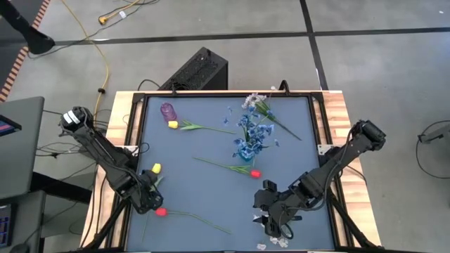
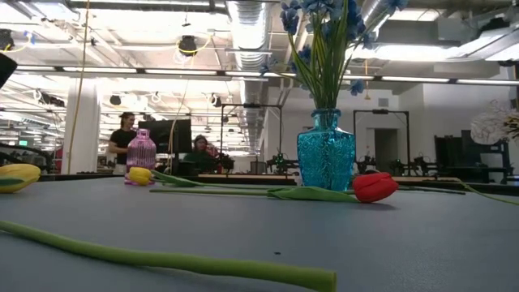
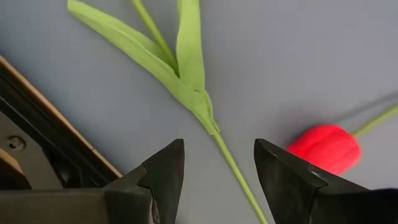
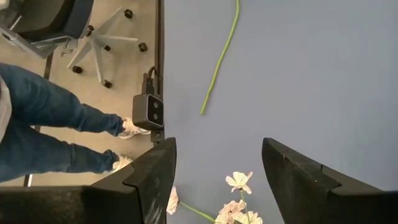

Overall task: Sort flowers into vase by color
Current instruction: Put the bottom yellow flower into the purple vase

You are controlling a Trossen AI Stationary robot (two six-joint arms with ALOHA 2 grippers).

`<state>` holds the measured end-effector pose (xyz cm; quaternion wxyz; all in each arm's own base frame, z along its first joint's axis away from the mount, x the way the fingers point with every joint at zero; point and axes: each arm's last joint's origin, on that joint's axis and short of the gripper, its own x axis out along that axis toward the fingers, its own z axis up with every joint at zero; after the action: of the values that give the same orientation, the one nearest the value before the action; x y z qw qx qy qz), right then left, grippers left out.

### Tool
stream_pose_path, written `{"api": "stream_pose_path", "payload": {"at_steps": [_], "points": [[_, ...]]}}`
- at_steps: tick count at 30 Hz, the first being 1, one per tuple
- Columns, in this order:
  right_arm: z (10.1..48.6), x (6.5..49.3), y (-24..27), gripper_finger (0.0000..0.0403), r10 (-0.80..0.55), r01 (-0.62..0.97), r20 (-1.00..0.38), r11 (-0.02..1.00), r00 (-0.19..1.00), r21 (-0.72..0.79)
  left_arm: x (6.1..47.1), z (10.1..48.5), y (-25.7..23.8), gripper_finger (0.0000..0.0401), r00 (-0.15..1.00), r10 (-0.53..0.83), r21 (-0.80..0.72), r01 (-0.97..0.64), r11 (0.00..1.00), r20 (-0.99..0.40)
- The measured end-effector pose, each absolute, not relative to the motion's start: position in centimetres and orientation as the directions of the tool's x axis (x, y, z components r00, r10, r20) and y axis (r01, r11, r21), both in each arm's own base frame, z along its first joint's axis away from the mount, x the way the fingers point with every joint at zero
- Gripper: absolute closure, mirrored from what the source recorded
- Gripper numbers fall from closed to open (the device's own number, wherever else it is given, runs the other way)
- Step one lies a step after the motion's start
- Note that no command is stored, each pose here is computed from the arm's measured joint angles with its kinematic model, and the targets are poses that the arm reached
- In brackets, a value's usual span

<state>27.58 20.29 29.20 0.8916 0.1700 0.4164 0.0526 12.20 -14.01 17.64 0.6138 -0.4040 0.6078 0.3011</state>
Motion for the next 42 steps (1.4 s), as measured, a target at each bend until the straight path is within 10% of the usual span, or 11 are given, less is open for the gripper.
{"api": "stream_pose_path", "payload": {"at_steps": [17, 29, 42], "points": [[29.0, 27.4, 20.2, 0.0138, 0.221, 0.054, -0.744, 0.944, 0.63, 0.326, 13.7, 14.0, -16.0, 0.0226, -0.003, -0.071, -0.034, -0.86, 0.508, -0.997], [29.0, 27.4, 20.1, 0.0138, 0.218, 0.059, -0.745, 0.944, 0.631, 0.326, 13.9, 14.0, -16.1, 0.0384, 0.023, -0.072, -0.059, -0.839, 0.541, -0.997], [29.0, 27.4, 20.2, 0.0138, 0.219, 0.058, -0.743, 0.943, 0.632, 0.328, 14.7, 17.5, -14.6, 0.0401, 0.379, 0.036, -0.32, -0.826, 0.464, -0.925]]}}
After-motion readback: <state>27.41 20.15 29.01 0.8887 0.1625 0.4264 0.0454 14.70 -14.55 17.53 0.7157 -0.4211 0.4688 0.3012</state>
